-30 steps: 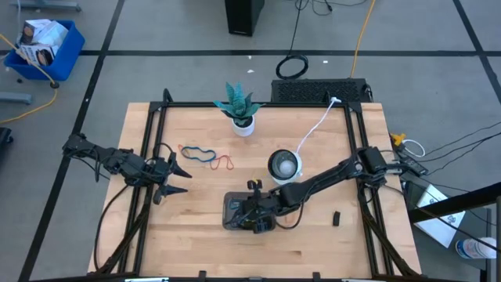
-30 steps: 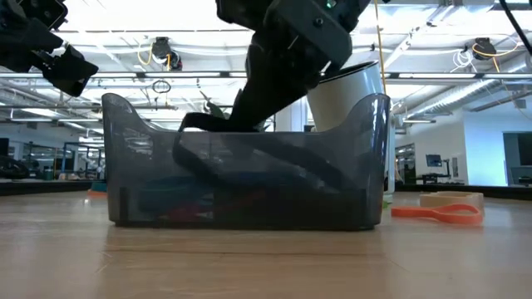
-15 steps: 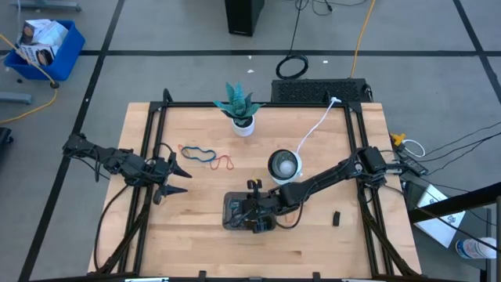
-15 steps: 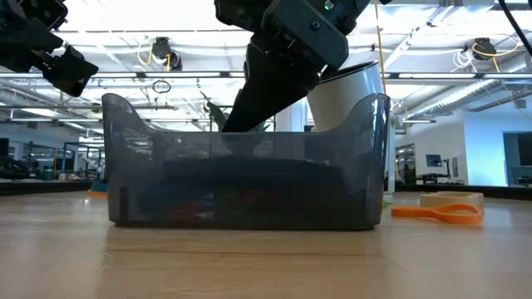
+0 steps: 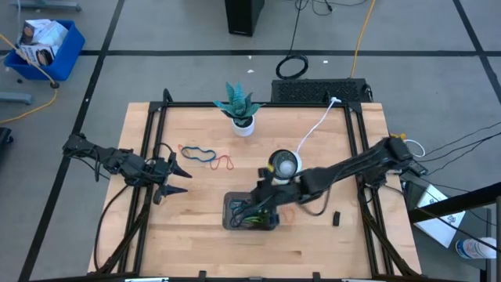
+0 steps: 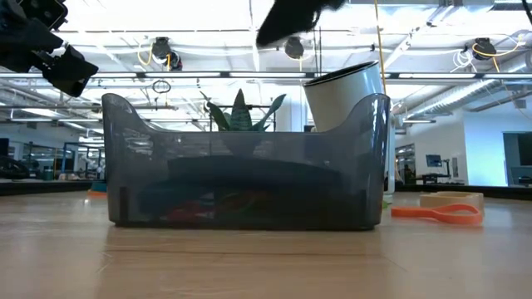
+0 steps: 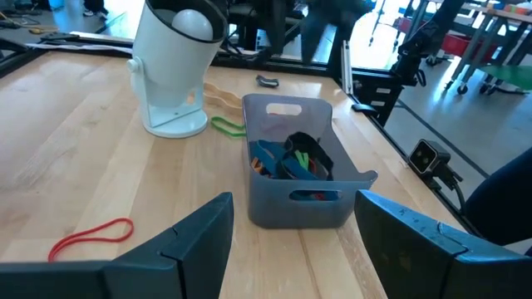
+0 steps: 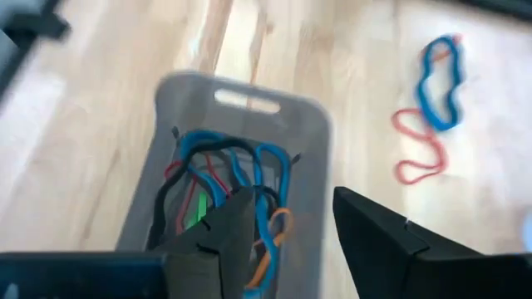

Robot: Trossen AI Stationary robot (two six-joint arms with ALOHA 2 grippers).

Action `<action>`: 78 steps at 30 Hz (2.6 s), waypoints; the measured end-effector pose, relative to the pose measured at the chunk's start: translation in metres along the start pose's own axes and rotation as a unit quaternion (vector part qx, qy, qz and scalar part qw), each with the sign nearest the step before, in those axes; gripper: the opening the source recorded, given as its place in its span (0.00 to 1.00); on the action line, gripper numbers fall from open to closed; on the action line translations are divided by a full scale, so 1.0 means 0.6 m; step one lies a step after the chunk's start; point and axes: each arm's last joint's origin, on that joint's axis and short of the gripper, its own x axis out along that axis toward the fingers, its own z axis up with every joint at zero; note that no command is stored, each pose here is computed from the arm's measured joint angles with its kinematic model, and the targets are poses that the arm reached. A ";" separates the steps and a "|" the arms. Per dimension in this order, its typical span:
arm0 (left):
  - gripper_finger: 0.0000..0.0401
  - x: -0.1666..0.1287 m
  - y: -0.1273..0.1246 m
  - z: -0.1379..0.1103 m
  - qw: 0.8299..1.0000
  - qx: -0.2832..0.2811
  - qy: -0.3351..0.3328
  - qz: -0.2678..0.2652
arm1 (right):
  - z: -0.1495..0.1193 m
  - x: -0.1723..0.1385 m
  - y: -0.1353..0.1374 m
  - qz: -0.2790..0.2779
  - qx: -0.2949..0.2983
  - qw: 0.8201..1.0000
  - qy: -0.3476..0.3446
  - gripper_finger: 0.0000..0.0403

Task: Pick and place rubber bands into bin
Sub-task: Put the bottom orange rubber band into the gray bin

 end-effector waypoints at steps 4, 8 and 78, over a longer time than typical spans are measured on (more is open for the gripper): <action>0.64 0.000 0.000 0.000 1.000 0.000 -0.001 0.000 | 0.009 -0.081 -0.012 0.006 0.011 1.000 -0.023 0.39; 0.64 0.000 0.000 0.000 1.000 -0.002 0.000 0.000 | -0.001 -0.145 -0.015 0.014 0.010 1.000 -0.013 0.39; 0.64 0.000 0.001 0.000 1.000 0.002 -0.003 0.013 | -0.315 0.047 0.078 0.016 0.181 0.971 0.158 0.02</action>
